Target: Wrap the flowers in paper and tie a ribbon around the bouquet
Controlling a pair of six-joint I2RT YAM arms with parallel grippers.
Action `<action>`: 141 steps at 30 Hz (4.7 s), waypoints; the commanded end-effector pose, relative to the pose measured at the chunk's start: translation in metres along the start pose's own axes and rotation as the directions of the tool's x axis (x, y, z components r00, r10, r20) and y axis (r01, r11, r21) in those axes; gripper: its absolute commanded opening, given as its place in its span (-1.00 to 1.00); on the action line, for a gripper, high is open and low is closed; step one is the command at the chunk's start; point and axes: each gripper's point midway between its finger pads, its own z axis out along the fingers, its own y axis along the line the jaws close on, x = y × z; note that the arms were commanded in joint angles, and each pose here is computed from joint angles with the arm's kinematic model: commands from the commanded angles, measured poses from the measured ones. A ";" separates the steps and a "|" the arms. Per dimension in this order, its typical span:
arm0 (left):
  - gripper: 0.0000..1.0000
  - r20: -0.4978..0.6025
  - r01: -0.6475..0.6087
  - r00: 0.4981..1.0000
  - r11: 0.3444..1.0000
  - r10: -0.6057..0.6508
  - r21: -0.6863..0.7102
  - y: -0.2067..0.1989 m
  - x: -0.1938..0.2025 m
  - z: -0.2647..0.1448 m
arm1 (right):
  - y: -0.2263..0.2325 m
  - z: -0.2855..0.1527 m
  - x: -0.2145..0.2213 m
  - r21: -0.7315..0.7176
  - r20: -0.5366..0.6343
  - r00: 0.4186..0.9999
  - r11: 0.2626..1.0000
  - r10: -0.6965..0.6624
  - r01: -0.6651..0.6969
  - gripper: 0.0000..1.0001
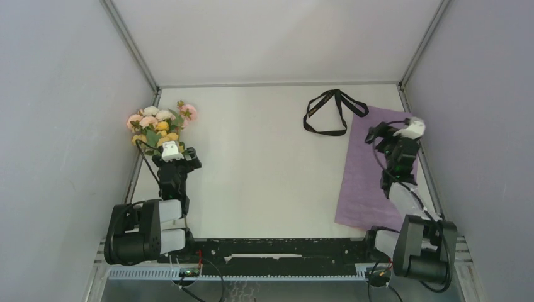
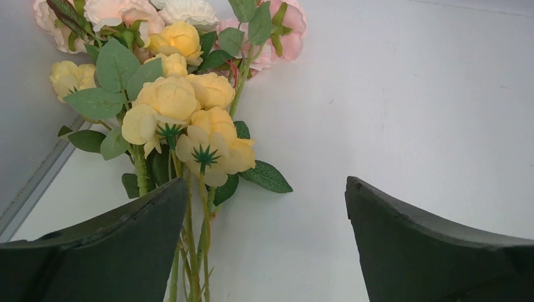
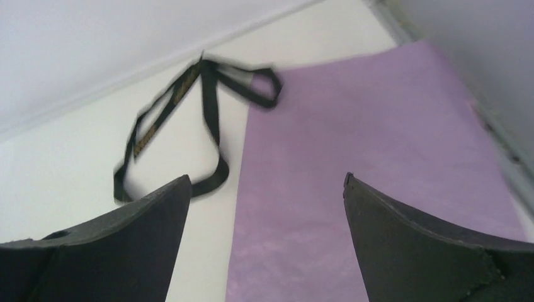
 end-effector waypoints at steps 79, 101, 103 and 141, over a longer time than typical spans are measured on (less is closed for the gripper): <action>0.83 -0.397 -0.095 0.819 0.781 0.414 0.618 -0.090 -0.071 -0.059 | -0.064 0.037 0.067 0.300 -0.854 0.452 0.466 -0.257 0.832 -0.36; 0.83 -0.404 -0.095 0.817 0.787 0.412 0.610 -0.090 -0.079 -0.054 | -0.021 0.016 -0.060 0.490 -0.546 0.812 0.708 -0.205 0.509 -1.00; 0.84 -0.404 -0.092 0.819 0.789 0.407 0.608 -0.090 -0.081 -0.055 | -0.009 0.000 -0.103 0.518 -0.415 0.889 0.753 -0.194 0.406 -1.00; 0.84 -0.475 -0.227 0.740 0.842 0.475 0.490 -0.040 -0.076 -0.039 | 0.551 -0.011 0.056 -0.648 -0.522 0.839 0.712 -0.156 -0.271 -0.06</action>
